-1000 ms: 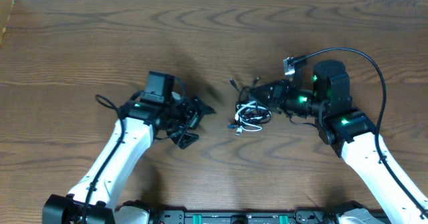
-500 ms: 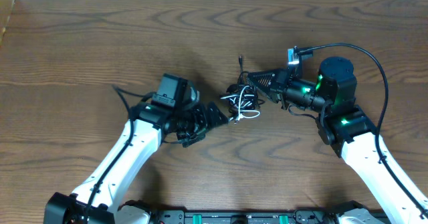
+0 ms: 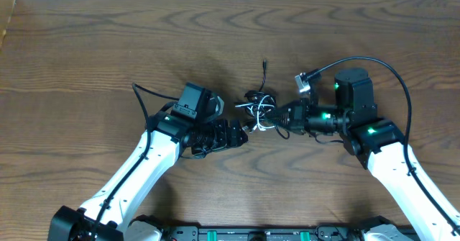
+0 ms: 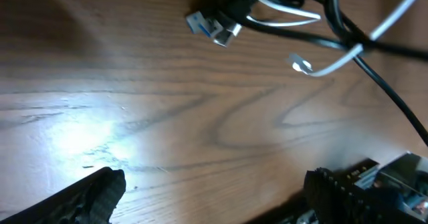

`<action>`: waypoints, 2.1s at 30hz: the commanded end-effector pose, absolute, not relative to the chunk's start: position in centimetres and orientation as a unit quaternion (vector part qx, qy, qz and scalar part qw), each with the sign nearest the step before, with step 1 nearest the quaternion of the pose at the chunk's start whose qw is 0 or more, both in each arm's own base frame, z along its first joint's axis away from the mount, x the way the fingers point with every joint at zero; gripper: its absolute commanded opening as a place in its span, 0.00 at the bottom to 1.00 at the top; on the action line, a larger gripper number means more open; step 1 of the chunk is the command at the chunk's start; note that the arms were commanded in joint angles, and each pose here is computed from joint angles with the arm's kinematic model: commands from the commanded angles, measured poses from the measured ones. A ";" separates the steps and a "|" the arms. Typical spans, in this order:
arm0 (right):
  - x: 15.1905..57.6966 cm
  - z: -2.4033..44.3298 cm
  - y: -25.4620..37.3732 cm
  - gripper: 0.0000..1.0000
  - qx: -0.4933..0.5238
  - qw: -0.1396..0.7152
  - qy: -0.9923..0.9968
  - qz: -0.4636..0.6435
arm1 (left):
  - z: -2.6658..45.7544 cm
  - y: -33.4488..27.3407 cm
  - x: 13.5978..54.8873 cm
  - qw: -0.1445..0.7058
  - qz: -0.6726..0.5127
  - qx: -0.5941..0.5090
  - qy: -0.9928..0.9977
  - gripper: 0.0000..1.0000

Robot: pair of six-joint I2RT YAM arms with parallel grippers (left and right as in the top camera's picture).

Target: Untangle cables

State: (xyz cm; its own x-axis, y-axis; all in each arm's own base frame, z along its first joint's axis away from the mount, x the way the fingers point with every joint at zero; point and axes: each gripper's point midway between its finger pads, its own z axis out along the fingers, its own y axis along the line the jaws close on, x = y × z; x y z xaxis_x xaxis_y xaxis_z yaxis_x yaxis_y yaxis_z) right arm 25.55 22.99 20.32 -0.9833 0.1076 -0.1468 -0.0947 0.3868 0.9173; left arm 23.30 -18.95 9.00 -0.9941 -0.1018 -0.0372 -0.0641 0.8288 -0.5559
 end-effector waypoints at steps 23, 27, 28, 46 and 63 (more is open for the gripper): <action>19.0 8.5 12.3 0.01 -0.003 0.015 0.981 0.196 | 7.6 -17.5 26.9 0.101 -0.233 -0.069 0.965 0.97; 19.8 7.7 9.9 0.01 0.050 0.030 0.990 0.125 | 7.1 -17.7 27.2 0.099 -0.232 -0.070 0.965 0.97; 19.9 7.6 9.4 0.01 0.061 0.035 0.991 0.111 | 7.0 -17.7 27.3 0.101 -0.233 -0.069 0.965 0.97; 22.7 8.0 2.6 0.14 0.198 0.134 0.969 -0.068 | 5.8 -14.8 28.7 0.144 -0.148 -0.075 0.976 0.97; 22.2 7.5 4.9 0.99 0.211 0.103 0.972 -0.002 | 4.6 -14.1 27.8 0.134 -0.134 -0.080 0.979 0.97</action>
